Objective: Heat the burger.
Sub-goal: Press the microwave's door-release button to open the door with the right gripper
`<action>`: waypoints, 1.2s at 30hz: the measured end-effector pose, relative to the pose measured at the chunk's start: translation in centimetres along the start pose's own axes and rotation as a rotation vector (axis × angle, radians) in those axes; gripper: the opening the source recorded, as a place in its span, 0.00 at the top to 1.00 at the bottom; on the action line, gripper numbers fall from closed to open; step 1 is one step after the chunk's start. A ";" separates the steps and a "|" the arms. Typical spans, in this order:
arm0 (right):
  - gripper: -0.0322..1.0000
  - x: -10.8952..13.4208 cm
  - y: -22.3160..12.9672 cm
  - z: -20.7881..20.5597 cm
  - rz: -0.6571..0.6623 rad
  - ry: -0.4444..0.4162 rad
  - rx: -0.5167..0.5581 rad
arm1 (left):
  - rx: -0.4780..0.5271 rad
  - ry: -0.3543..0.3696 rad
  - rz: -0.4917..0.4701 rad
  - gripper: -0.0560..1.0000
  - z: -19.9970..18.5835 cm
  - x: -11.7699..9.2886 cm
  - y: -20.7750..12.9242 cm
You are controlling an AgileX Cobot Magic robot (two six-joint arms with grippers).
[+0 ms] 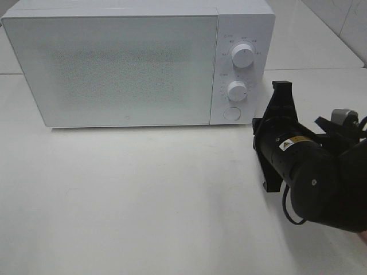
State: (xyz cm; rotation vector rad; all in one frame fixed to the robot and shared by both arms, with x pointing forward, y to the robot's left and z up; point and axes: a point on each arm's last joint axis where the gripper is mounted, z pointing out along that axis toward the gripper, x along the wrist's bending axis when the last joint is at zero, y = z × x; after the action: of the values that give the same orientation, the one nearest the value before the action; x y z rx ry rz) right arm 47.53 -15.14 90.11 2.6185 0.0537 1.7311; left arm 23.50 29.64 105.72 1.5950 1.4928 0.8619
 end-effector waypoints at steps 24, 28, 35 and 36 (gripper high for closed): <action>0.96 -0.1 -0.9 7.3 -0.034 -0.014 0.056 | 0.000 0.000 0.000 0.11 0.0 0.0 0.0; 0.96 -0.2 -0.9 8.0 -0.035 -0.019 0.058 | 0.000 0.000 0.000 0.11 0.0 0.0 0.0; 0.96 -0.3 -1.2 9.2 -0.002 -0.024 0.052 | 0.000 0.000 0.000 0.11 0.0 0.0 0.0; 0.96 -0.3 -1.1 9.2 0.003 -0.023 0.047 | 0.000 0.000 0.000 0.11 0.0 0.0 0.0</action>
State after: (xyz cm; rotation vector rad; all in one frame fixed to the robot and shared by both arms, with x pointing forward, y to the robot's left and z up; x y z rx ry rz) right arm 55.86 -13.85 86.23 2.6723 0.0907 1.7209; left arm 23.50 29.64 105.72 1.5950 1.4928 0.8619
